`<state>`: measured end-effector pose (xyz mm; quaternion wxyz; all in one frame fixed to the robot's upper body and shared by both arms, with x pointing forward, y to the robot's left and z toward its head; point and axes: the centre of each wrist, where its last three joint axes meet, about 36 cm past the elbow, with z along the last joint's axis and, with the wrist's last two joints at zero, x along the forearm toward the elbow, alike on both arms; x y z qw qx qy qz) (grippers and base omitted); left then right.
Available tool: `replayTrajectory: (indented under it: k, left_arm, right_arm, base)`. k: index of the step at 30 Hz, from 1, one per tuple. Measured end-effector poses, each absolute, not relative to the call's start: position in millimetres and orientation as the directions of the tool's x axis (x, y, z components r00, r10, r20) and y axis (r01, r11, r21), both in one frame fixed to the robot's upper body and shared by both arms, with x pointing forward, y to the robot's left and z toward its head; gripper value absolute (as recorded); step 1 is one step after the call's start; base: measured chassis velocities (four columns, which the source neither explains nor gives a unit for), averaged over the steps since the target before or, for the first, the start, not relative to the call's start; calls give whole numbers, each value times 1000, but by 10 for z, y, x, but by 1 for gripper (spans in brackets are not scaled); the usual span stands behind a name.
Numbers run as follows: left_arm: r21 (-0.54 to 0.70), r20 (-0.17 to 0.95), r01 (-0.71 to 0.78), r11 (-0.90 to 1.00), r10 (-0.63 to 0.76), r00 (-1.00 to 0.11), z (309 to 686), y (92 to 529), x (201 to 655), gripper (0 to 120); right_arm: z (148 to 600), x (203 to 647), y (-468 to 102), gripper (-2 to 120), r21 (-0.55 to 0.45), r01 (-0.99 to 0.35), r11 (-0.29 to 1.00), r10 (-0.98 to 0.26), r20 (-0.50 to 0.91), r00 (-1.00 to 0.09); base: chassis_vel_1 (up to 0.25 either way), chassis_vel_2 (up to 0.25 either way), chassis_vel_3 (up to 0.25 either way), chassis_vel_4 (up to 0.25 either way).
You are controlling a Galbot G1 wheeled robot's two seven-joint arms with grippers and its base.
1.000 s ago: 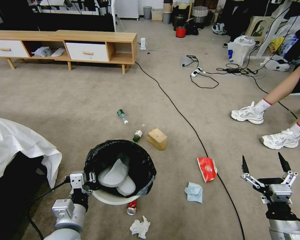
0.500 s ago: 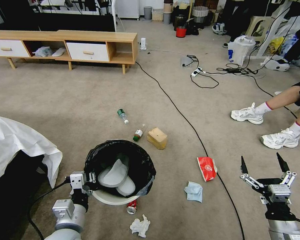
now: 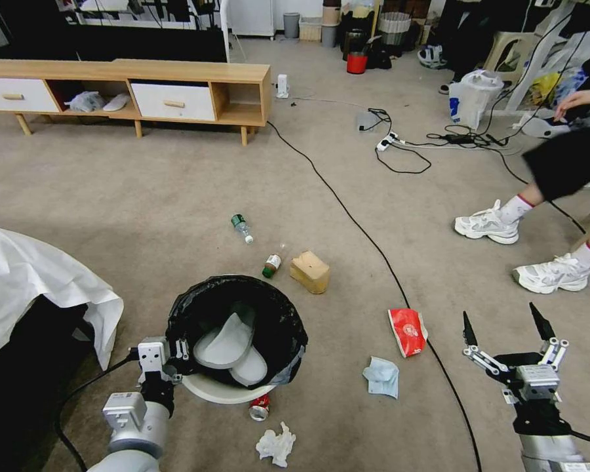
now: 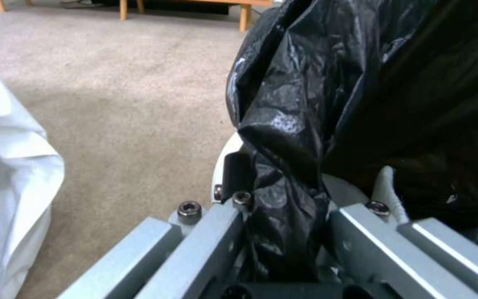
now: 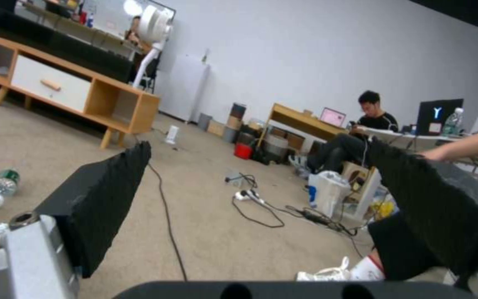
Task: Pick up the trash bin and place the garbage on the floor into it.
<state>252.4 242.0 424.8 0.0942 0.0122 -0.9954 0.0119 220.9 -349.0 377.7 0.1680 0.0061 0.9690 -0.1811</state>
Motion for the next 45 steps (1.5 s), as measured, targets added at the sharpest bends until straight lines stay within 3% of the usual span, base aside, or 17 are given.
replayTrajectory:
  k: [11, 28, 45]
  left_arm:
    - [-13, 181, -31, 999, -28, -983, 4239, 2427, 2535, 1]
    - [3, 178, -44, 999, -44, -983, 4270, 2456, 2521, 1]
    - [75, 155, -108, 991, -118, -981, 4318, 2589, 2461, 1]
  right_arm:
    - [3729, 2206, -3481, 100, -346, 62, 936, -55, -318, -947]
    - [3356, 2212, -3171, 100, -277, -57, 959, -122, -224, -967]
    - [3093, 2375, -2741, 100, -212, -168, 963, -178, -27, -984]
  base:
    - [19, 14, 14, 15]
    - [12, 11, 9, 12]
    - [2, 3, 2, 2]
